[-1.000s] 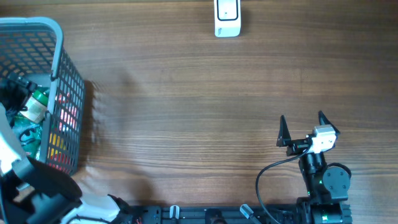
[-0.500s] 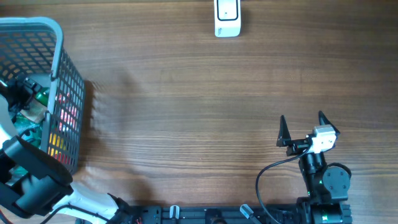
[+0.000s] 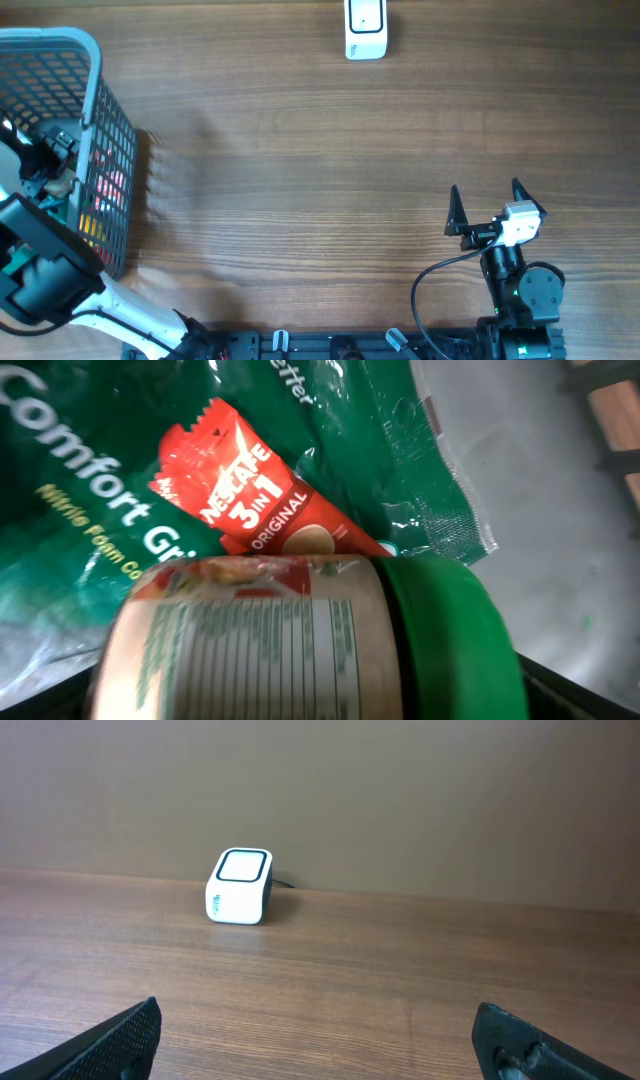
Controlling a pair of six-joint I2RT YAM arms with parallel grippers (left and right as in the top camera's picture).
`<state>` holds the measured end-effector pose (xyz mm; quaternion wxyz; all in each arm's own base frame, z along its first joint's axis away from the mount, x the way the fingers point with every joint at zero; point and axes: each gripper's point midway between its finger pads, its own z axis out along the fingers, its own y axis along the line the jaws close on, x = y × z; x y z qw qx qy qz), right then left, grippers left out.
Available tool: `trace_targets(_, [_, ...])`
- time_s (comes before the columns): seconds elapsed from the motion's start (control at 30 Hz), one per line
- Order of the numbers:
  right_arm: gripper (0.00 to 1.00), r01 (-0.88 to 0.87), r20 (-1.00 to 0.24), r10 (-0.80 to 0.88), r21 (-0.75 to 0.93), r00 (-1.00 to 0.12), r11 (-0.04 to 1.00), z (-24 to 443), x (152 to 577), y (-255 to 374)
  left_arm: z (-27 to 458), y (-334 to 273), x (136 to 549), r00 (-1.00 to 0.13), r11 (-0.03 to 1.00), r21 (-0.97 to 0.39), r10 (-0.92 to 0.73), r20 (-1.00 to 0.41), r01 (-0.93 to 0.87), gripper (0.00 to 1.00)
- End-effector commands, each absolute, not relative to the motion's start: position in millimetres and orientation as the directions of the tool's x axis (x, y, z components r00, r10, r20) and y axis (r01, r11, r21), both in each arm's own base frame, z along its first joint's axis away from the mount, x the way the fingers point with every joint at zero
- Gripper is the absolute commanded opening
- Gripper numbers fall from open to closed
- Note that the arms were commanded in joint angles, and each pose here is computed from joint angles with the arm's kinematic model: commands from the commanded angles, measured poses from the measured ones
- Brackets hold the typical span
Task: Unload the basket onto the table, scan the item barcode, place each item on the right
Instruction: 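Grasp the white jar with green lid using the left gripper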
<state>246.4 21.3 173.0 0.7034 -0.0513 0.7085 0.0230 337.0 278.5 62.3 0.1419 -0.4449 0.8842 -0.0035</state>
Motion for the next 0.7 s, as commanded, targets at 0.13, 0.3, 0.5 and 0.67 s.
trace_targets(0.13, [1.0,-0.107,-0.999,-0.052,-0.052,0.002,0.993,174,246,22,45,272,339,-0.59,0.621,-0.146,-0.78,-0.207,-0.77,0.77])
trace_targets(0.3, [1.0,-0.107,-0.999,-0.052,-0.052,0.002,0.993,174,246,22,58,273,340,-0.585,0.624,-0.152,-0.776,-0.236,-0.766,0.69])
trace_targets(0.5, [1.0,-0.108,-0.999,-0.052,-0.052,0.002,0.993,174,246,22,115,273,345,-0.55,0.636,-0.193,-0.755,-0.359,-0.747,0.68])
trace_targets(0.67, [1.0,-0.108,-0.999,-0.052,-0.052,0.002,0.993,174,246,22,181,263,346,-0.489,0.651,-0.264,-0.728,-0.48,-0.711,0.68])
